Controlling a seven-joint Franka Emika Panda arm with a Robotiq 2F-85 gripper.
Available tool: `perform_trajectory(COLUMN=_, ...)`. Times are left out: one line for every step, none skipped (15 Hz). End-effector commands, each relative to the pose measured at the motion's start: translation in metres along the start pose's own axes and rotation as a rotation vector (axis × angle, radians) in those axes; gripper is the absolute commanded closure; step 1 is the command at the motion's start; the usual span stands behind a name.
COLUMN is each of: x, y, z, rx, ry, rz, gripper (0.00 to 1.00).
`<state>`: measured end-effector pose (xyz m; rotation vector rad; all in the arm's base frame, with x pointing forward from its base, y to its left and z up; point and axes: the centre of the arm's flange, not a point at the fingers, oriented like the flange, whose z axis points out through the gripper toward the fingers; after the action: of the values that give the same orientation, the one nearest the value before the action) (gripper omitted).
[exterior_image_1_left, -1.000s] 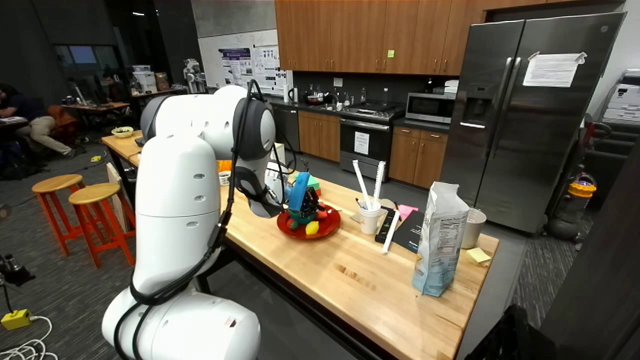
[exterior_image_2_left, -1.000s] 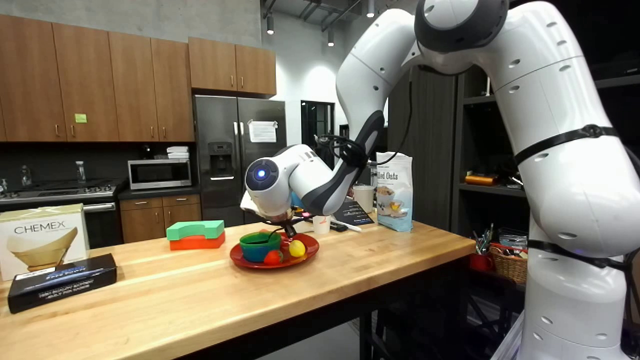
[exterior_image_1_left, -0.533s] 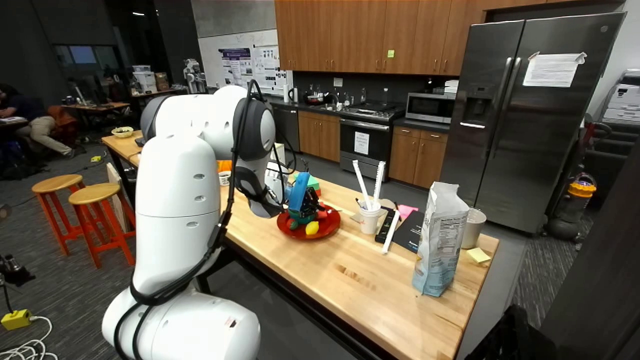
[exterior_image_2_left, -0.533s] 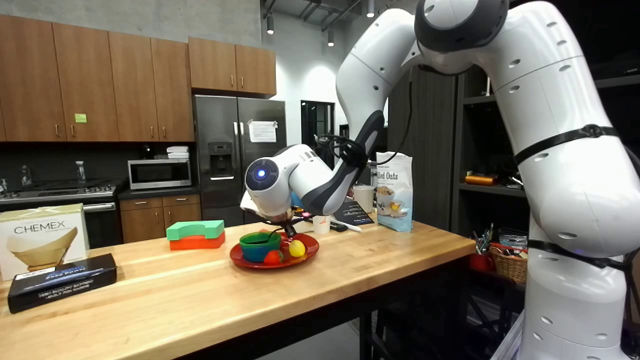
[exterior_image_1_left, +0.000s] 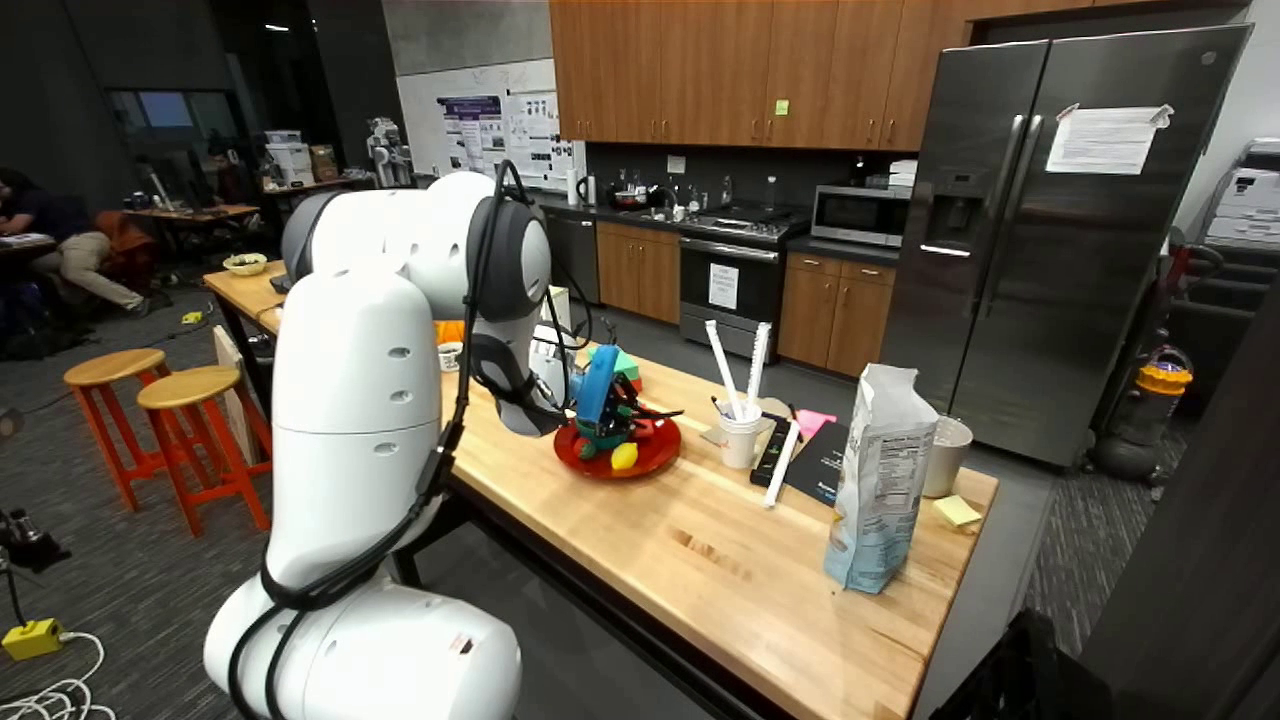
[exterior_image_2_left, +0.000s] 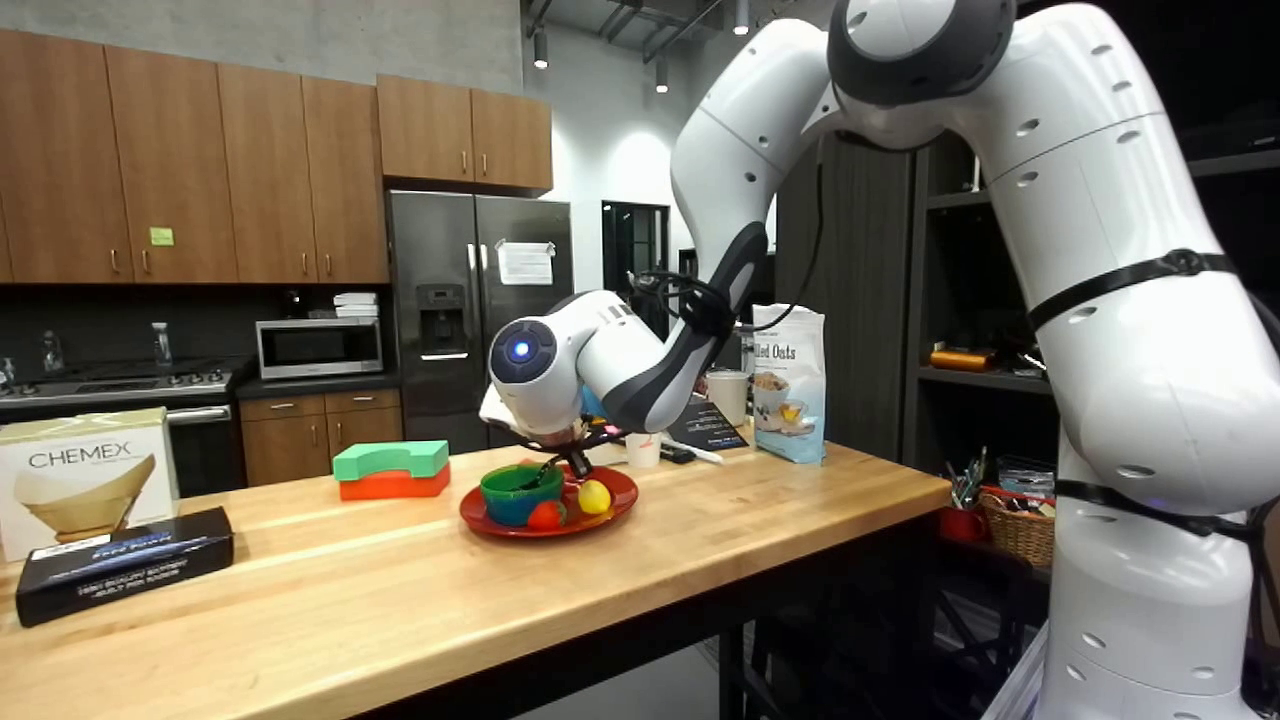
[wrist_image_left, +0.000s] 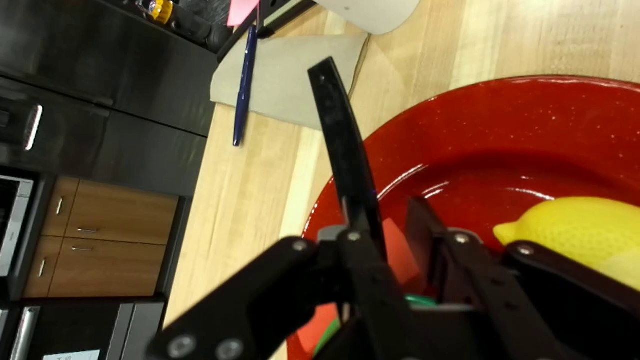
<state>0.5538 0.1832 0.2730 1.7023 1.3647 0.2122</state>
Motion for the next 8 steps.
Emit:
perform_trajectory(x=0.0005, y=-0.0005, z=0.0, rx=0.0, ry=0.0, rz=-0.001, gripper=0.66)
perform_trajectory(x=0.0007, y=-0.0008, z=0.0001, rx=0.001, ry=0.001, rz=-0.002, gripper=0.61)
perform_trajectory(x=0.0009, y=-0.0011, z=0.0003, rx=0.001, ry=0.001, rz=-0.002, gripper=0.61)
perform_trajectory(x=0.001, y=-0.0013, z=0.0003, rx=0.001, ry=0.001, rz=-0.002, gripper=0.61)
perform_trajectory(x=0.001, y=-0.0013, z=0.0004, rx=0.002, ry=0.001, rz=-0.002, gripper=0.61)
perform_trajectory(x=0.0011, y=-0.0013, z=0.0004, rx=0.002, ry=0.001, rz=-0.002, gripper=0.61)
perform_trajectory(x=0.0011, y=-0.0013, z=0.0004, rx=0.002, ry=0.001, rz=-0.002, gripper=0.61)
perform_trajectory(x=0.0011, y=-0.0013, z=0.0004, rx=0.002, ry=0.001, rz=-0.002, gripper=0.61)
